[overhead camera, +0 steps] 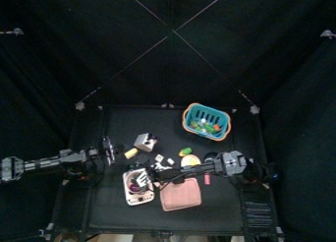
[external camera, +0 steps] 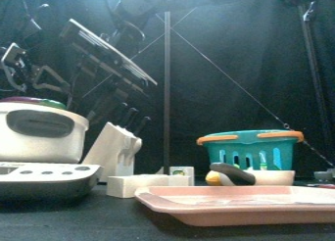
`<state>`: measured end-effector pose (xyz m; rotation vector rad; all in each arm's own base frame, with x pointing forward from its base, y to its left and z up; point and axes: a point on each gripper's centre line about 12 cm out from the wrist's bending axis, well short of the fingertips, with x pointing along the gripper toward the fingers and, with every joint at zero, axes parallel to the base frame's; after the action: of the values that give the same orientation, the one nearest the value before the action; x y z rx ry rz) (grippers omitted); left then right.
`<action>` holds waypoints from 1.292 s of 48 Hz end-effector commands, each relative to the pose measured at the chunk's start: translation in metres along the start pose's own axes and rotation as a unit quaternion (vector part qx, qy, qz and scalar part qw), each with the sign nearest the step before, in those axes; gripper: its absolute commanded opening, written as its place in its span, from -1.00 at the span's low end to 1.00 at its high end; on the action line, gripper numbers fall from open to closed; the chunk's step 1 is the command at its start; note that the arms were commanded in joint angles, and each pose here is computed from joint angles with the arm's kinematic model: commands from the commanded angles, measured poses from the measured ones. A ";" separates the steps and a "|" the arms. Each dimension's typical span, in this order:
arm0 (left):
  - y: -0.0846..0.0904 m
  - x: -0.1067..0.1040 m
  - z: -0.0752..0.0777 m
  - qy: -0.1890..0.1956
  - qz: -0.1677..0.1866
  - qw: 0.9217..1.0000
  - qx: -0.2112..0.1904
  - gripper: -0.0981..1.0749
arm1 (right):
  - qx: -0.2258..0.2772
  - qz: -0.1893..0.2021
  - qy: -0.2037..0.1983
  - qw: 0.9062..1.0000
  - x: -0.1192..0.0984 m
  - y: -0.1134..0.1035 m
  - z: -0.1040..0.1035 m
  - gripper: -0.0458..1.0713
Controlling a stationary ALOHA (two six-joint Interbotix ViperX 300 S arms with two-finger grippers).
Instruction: Grab egg sushi
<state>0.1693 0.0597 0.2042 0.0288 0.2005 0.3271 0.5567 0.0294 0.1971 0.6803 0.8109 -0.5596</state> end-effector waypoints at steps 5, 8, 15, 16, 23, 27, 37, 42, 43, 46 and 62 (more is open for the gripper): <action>0.000 0.001 0.004 -0.005 0.000 1.000 -0.001 -0.86 | 0.007 0.048 -0.043 0.998 -0.054 0.018 0.030 0.35; 0.000 0.001 0.004 -0.005 0.000 1.000 -0.001 -0.86 | 0.003 0.049 -0.050 0.998 -0.060 0.018 0.033 0.35; 0.000 0.001 0.004 -0.005 0.001 1.000 -0.002 -0.86 | -0.014 0.039 -0.055 0.998 -0.073 0.013 0.031 0.35; 0.000 0.001 0.004 -0.005 0.001 1.000 -0.004 -0.86 | -0.016 0.037 -0.054 0.998 -0.074 0.012 0.030 0.35; -0.001 0.001 -0.002 0.023 -0.001 0.999 -0.035 -0.86 | -0.032 0.028 -0.048 0.998 -0.080 0.005 0.017 0.34; -0.006 0.001 -0.006 0.055 -0.011 0.996 -0.064 -0.86 | -0.043 0.023 -0.045 0.998 -0.085 -0.001 0.008 0.34; -0.010 0.002 -0.004 0.075 -0.018 0.992 -0.103 -0.68 | -0.068 0.023 -0.052 0.996 -0.103 -0.019 -0.005 0.34; -0.015 0.002 -0.009 0.094 -0.031 0.990 -0.104 -0.45 | -0.078 0.017 -0.049 0.996 -0.108 -0.036 -0.013 0.34; -0.016 0.002 -0.010 0.098 -0.034 0.989 -0.103 -0.40 | -0.079 0.016 -0.048 0.996 -0.109 -0.039 -0.015 0.34; -0.021 0.003 -0.012 0.112 -0.045 0.988 -0.100 -0.23 | -0.085 0.014 -0.045 0.995 -0.110 -0.048 -0.021 0.34; -0.034 0.015 -0.026 0.172 -0.067 0.979 -0.090 0.61 | -0.068 0.031 -0.040 0.996 -0.120 -0.109 -0.050 0.34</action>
<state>0.1813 0.0314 0.1677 -0.2189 0.5240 0.2122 0.4066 0.0256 0.2139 0.5337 0.8174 -0.5034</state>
